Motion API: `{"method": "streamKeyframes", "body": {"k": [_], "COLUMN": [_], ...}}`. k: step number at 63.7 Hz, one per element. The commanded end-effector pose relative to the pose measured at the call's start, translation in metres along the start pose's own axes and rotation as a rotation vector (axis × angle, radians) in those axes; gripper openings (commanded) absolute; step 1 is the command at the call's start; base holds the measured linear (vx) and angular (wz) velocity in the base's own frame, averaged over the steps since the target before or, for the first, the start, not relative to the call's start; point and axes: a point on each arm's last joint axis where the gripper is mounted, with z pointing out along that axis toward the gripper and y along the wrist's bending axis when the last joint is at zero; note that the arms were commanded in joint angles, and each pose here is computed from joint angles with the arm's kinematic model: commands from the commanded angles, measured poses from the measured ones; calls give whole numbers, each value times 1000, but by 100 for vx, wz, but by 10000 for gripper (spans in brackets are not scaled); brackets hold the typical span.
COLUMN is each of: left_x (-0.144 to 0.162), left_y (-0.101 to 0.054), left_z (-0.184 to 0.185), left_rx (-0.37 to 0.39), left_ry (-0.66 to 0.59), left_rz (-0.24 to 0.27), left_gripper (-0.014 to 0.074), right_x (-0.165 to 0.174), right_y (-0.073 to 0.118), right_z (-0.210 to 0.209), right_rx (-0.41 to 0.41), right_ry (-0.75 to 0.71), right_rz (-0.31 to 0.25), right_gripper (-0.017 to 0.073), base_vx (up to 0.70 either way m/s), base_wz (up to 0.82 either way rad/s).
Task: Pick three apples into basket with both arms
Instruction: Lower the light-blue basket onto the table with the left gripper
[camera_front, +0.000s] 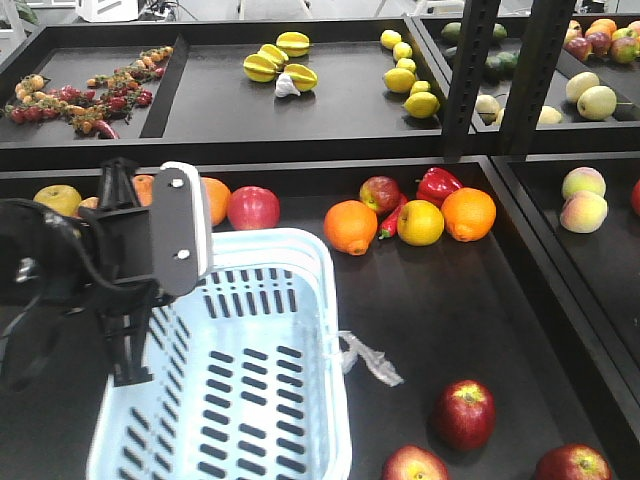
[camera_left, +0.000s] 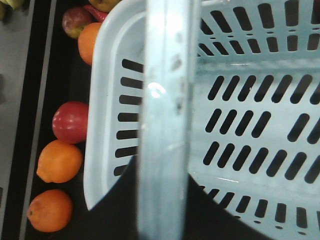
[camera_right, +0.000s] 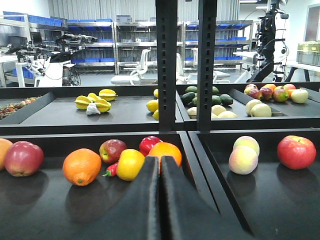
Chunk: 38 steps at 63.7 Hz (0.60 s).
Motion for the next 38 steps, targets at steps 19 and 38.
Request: {"method": "streamKeyframes", "body": {"k": [19,38], "left_x": [0,7], "left_y": [18,15], "left_z": [51,85], "left_rx": [-47,-21], "left_ry": [-37,-5], "left_rz": [8,18], "left_gripper": [-6,-6], "right_x": [-3,-3], "right_y": [0,0], "right_z": [-1,-1], "right_rx": [-1,-1], "right_ry": [-70,-70], "right_rz": [-11,-11], "right_gripper": [-9,-9], "base_vx": [0,0], "base_wz": [0,0]}}
